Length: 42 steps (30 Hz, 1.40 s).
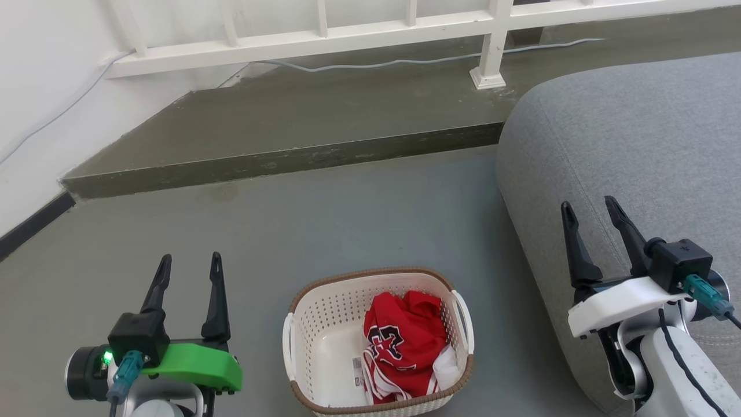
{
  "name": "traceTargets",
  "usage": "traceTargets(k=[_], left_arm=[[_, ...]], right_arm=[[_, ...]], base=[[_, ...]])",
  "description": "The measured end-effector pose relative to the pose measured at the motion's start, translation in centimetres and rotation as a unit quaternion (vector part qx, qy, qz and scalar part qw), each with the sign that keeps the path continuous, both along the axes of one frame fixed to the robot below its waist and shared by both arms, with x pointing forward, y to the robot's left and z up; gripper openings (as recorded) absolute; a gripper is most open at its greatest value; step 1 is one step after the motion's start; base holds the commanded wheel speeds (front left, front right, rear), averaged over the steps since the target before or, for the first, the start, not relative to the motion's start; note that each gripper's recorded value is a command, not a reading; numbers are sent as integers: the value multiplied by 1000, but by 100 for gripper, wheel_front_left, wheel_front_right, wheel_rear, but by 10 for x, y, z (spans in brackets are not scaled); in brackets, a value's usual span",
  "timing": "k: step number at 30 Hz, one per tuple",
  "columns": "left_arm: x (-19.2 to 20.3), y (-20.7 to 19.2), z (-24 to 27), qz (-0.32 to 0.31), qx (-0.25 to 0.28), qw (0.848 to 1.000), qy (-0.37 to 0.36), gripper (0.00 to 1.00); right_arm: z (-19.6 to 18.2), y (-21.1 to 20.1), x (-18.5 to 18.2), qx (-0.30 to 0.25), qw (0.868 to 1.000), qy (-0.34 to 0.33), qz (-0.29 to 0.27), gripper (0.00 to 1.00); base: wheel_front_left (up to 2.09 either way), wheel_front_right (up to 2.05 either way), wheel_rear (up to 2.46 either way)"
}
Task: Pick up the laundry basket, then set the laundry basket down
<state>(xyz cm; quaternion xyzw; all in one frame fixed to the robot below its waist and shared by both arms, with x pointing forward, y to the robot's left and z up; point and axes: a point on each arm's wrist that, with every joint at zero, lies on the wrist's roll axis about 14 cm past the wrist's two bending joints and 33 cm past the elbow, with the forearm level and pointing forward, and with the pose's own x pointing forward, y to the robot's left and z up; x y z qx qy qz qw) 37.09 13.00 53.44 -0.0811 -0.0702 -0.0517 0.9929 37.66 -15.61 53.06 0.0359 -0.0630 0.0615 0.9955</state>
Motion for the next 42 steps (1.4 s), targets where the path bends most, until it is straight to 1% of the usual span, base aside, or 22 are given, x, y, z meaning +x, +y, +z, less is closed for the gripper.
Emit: traceTargets(k=[12,42], left_arm=[[-2,1,-11,5,-4,1000,18,100],[-2,4,-25,8,-5,999,39,100]], right_arm=[[-11,2,-5,-10,1000,15,8,100],[-18,2,-4,-6,1000,24,10,100]], base=[[0,0,0],[0,0,0]])
